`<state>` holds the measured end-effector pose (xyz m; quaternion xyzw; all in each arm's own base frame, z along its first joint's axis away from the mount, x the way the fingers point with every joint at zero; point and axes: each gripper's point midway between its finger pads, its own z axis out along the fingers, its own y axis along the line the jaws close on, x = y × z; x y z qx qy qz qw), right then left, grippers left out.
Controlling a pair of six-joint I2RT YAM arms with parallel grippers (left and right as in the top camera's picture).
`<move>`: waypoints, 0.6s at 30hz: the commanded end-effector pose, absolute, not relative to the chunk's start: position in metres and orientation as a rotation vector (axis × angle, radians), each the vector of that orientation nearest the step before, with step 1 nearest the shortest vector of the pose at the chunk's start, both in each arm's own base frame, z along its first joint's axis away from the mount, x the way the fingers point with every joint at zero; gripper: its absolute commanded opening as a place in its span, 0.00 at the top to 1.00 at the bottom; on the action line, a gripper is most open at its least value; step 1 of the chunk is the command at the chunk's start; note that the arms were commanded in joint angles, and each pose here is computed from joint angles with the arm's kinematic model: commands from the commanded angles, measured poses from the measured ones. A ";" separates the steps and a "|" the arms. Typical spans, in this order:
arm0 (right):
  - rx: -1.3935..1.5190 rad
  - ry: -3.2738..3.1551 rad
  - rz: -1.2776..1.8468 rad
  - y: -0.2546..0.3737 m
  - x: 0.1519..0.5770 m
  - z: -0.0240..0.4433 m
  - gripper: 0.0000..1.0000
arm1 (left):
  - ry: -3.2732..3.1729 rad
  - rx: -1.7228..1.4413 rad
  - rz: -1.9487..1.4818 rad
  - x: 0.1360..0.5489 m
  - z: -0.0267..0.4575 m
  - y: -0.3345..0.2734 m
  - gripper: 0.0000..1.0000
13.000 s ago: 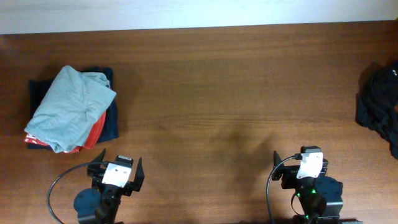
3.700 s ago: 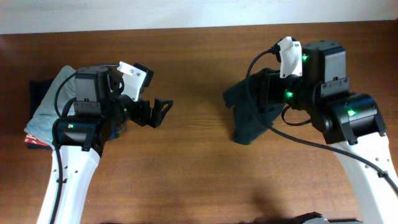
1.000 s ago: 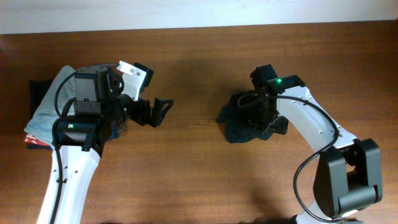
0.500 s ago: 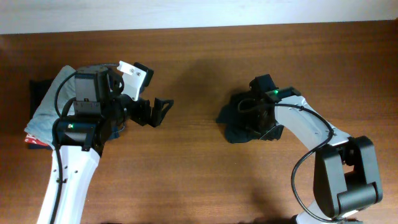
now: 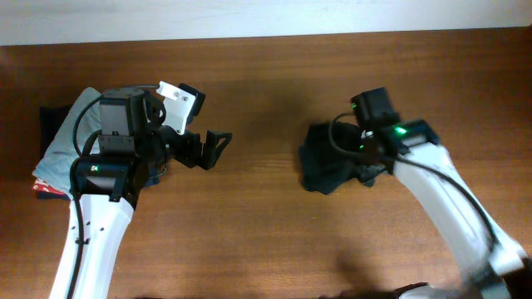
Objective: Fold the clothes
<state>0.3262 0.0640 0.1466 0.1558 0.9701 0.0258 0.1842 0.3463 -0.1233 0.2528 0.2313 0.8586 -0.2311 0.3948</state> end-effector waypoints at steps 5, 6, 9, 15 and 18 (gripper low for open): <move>-0.072 2.325 0.164 0.076 0.334 0.277 0.96 | 2.156 0.617 -0.597 0.348 0.258 -0.127 0.01; -0.106 2.278 0.181 0.079 0.332 0.289 0.96 | 2.156 0.617 -0.597 0.348 0.258 -0.127 0.01; -0.122 2.169 0.215 0.080 0.325 0.319 0.96 | 2.157 0.617 -0.598 0.347 0.258 -0.127 0.01; -0.342 1.983 0.431 0.116 0.297 0.366 0.96 | 2.155 0.617 -0.597 0.348 0.258 -0.127 0.01; -0.344 1.930 0.485 0.120 0.289 0.381 0.96 | 2.148 0.618 -0.595 0.349 0.259 -0.127 0.01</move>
